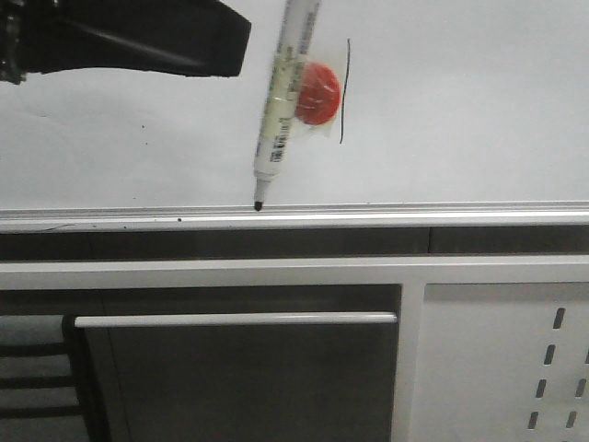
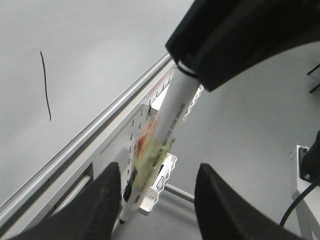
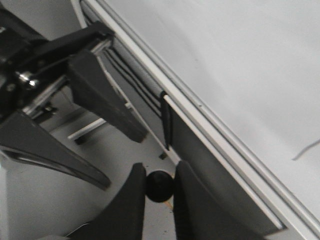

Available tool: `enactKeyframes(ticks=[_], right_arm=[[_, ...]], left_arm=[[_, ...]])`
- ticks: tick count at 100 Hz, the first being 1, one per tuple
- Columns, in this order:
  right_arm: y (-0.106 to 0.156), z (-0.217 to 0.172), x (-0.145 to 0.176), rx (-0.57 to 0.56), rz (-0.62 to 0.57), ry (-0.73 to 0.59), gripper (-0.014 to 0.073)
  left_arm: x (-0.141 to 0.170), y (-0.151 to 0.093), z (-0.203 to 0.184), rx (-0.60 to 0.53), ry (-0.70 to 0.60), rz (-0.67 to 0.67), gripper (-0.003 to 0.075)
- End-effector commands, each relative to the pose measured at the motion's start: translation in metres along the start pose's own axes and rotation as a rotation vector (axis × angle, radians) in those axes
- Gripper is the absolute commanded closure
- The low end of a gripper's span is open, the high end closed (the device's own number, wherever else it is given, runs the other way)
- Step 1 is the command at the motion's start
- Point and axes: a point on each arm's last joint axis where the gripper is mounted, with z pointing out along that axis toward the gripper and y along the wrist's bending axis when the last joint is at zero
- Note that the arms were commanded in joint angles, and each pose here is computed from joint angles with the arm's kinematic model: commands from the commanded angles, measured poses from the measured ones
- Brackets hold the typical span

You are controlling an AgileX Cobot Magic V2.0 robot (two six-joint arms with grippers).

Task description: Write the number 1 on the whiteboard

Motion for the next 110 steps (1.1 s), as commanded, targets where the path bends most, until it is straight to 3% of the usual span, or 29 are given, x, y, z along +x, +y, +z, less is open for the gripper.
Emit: enactKeyframes(ticks=[1,43,110], right_arm=[[0.0038,-0.0085,-0.0209,-0.036,-0.012,-0.107,0.0639],[0.0060,-0.0017,-0.0276,-0.088,0.013,-0.128,0.0639],[0.0057,-0.0025,-0.0290,-0.084,0.019,-0.142,0.0639]], left_arm=[[-0.0163,-0.0029,-0.0027,0.024,-0.073,0.005,0.0401],[-0.0157,-0.0016,-0.0027,0.009,-0.066,0.011,0.0402],[-0.0073,0.0060,0.0027,-0.029,-0.003,0.030,0.0407]])
